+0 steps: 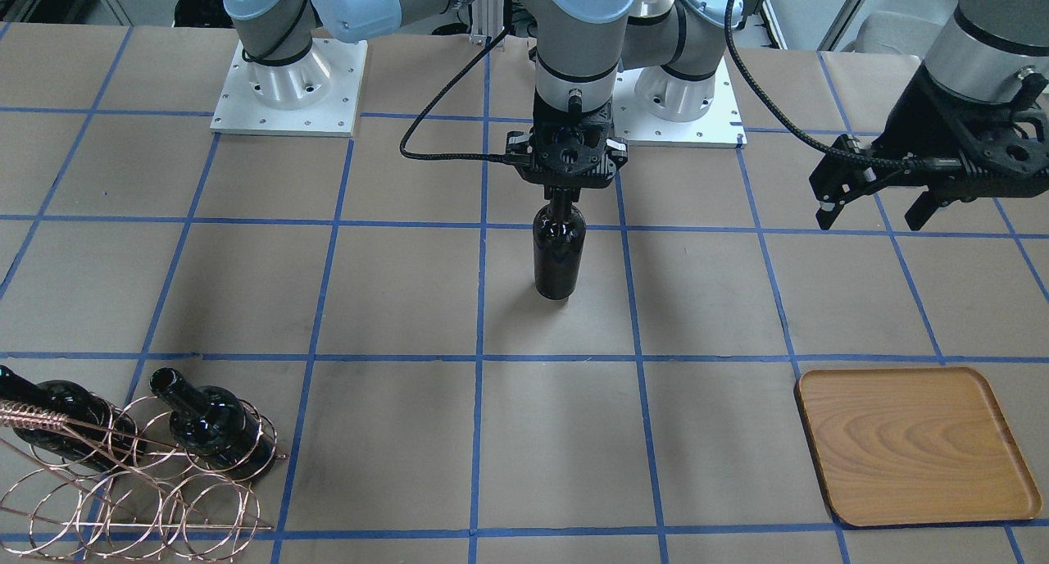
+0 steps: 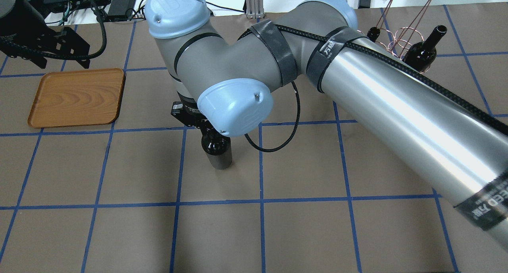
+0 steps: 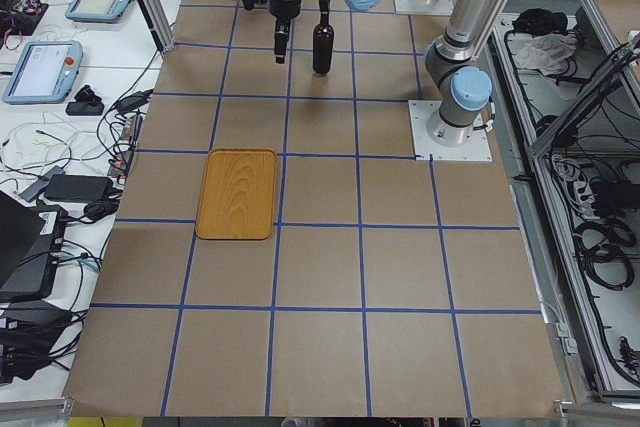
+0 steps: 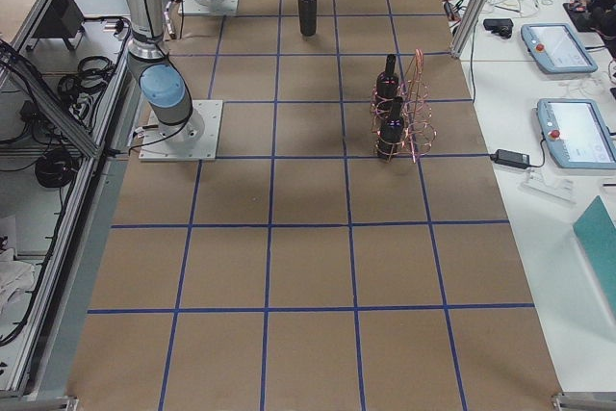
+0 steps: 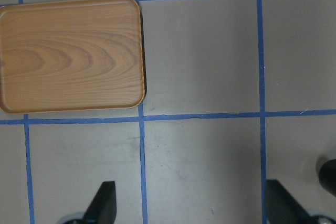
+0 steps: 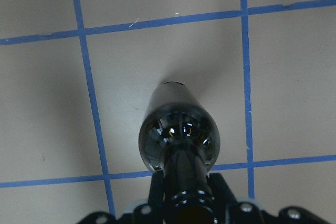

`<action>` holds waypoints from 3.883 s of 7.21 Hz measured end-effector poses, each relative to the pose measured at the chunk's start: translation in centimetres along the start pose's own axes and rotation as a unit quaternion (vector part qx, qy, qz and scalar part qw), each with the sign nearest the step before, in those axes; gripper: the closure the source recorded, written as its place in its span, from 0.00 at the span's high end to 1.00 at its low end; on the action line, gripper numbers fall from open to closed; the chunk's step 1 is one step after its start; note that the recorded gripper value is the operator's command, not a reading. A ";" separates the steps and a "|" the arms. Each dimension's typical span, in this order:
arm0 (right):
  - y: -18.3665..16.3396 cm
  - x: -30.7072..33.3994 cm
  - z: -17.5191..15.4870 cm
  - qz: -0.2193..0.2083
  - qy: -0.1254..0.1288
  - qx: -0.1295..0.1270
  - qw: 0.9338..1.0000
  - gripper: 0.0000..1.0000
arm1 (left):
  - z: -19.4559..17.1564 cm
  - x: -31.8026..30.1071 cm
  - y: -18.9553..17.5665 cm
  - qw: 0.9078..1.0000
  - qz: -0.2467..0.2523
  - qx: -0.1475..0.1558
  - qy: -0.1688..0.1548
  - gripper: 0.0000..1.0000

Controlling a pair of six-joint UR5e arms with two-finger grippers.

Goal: Take wine from basket and place on tray
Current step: 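Lower the bottle upright onto the table and open the right gripper, then raise the right gripper back toward the rack while the left gripper reaches toward the bottle, then lower the left gripper over the bottle neck and close it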

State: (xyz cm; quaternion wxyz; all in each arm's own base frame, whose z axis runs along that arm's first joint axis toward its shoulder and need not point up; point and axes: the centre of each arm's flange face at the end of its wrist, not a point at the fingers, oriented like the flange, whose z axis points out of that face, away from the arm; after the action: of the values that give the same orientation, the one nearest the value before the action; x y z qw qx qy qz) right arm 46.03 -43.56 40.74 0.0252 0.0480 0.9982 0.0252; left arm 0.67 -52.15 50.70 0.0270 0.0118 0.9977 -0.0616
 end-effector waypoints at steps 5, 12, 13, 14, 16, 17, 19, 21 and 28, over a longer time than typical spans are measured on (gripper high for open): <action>0.6 -1.1 0.5 -0.013 0.001 0.013 1.000 1.00 | 0.0 0.2 -0.1 1.000 0.000 0.000 0.000 1.00; -4.8 9.1 -7.3 -0.033 0.003 0.062 0.998 1.00 | 0.4 3.2 0.2 1.000 0.013 -0.006 0.007 1.00; -5.2 12.1 -8.7 -0.046 0.009 0.053 0.997 1.00 | 0.5 4.7 0.0 1.000 0.020 -0.003 0.012 1.00; -5.5 14.7 -10.1 -0.058 0.011 0.049 0.997 1.00 | 0.8 7.0 0.1 0.999 0.029 -0.005 0.021 1.00; -6.6 19.3 -12.6 -0.064 0.000 0.057 0.996 1.00 | 1.0 12.7 1.5 0.999 0.018 -0.013 0.033 1.00; -6.8 20.7 -13.5 -0.064 -0.004 0.064 0.996 1.00 | 1.3 15.8 2.6 0.999 0.016 -0.019 0.037 1.00; -7.5 22.9 -14.5 -0.053 -0.007 0.072 0.996 1.00 | 2.4 21.6 5.0 0.998 0.037 -0.037 0.040 1.00; -7.3 23.9 -15.3 -0.049 -0.001 0.079 0.996 1.00 | 4.4 24.7 6.8 0.997 0.042 -0.060 0.039 1.00; -6.5 24.2 -15.9 -0.053 0.017 0.058 0.997 1.00 | 10.7 26.1 6.9 0.994 0.044 -0.095 0.044 0.73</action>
State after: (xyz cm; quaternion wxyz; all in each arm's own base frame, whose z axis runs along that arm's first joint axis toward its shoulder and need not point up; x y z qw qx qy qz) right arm 20.49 -48.44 55.10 0.0065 -0.0039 0.9994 -0.0331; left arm -24.68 -46.14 37.80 -0.0128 0.0556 0.9978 0.0351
